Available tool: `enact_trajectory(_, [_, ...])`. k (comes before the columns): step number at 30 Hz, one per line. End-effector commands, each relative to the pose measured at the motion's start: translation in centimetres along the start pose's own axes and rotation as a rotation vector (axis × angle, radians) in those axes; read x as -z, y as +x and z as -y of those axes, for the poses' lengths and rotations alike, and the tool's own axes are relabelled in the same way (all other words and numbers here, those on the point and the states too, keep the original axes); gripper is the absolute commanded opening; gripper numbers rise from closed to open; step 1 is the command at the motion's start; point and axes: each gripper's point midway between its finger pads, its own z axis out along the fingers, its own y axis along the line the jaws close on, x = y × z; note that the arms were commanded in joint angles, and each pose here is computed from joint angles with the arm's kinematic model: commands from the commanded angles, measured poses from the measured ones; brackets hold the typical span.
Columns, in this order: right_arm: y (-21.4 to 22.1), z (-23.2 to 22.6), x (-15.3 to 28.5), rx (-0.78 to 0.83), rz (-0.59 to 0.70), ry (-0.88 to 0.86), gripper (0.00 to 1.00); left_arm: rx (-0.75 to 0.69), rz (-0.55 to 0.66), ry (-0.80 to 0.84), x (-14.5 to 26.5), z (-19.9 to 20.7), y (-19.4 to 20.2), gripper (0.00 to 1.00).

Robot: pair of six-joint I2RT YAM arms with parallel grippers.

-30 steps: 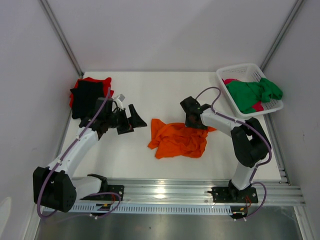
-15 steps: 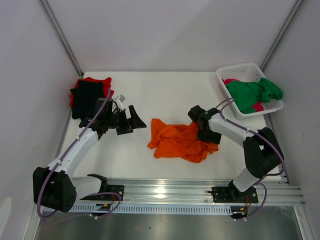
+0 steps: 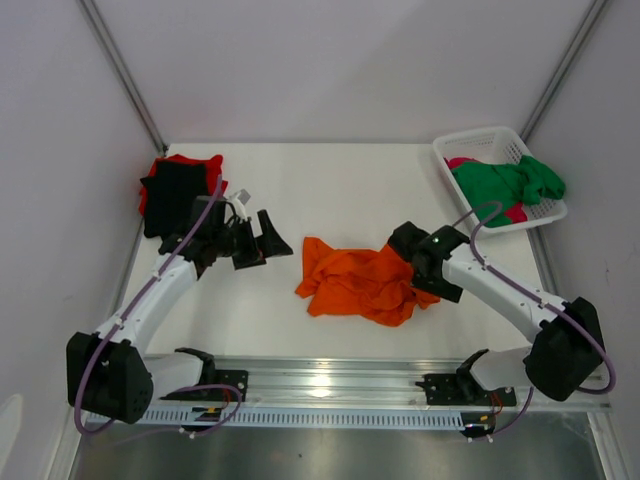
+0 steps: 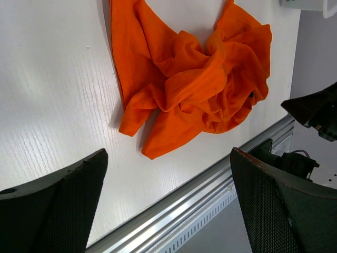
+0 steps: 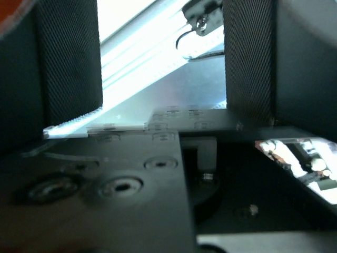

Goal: Fold and stack the t-shirts
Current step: Flatten out the tshirt

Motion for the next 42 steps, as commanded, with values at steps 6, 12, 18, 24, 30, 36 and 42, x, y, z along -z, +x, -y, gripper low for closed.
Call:
enact_trajectory(6, [-8.4, -7.3, 6.2, -0.038, 0.409, -0.392, 0.68, -0.021, -0.015, 0.046, -0.7, 0.5, 0.1, 0.99])
enact_trajectory(12, [-13.0, -9.8, 5.1, -0.015, 0.492, -0.395, 0.68, -0.017, -0.007, 0.058, -0.7, 0.6, 0.3, 0.99])
enact_trajectory(18, [-13.6, -12.2, 1.2, 0.074, 0.469, -0.312, 0.67, -0.025, 0.019, 0.044, 0.0, 0.3, 0.6, 0.99])
enact_trajectory(24, [-13.5, -13.4, -4.5, -0.016, 0.333, -0.27, 0.67, -0.024, 0.021, 0.032, 0.6, 0.0, 1.5, 0.99])
enact_trajectory(30, [-14.4, -13.9, -6.2, -0.146, 0.281, -0.294, 0.67, -0.029, 0.029, 0.01, 1.2, -0.4, 1.9, 1.0])
enact_trajectory(36, [-14.1, -13.4, -7.6, -0.201, 0.234, -0.26, 0.67, -0.03, 0.027, 0.001, 1.3, -0.5, 2.0, 1.0])
enact_trajectory(42, [-13.0, -11.4, -8.6, -0.259, 0.202, -0.157, 0.67, -0.033, 0.025, -0.009, 1.2, -0.8, 2.1, 0.99])
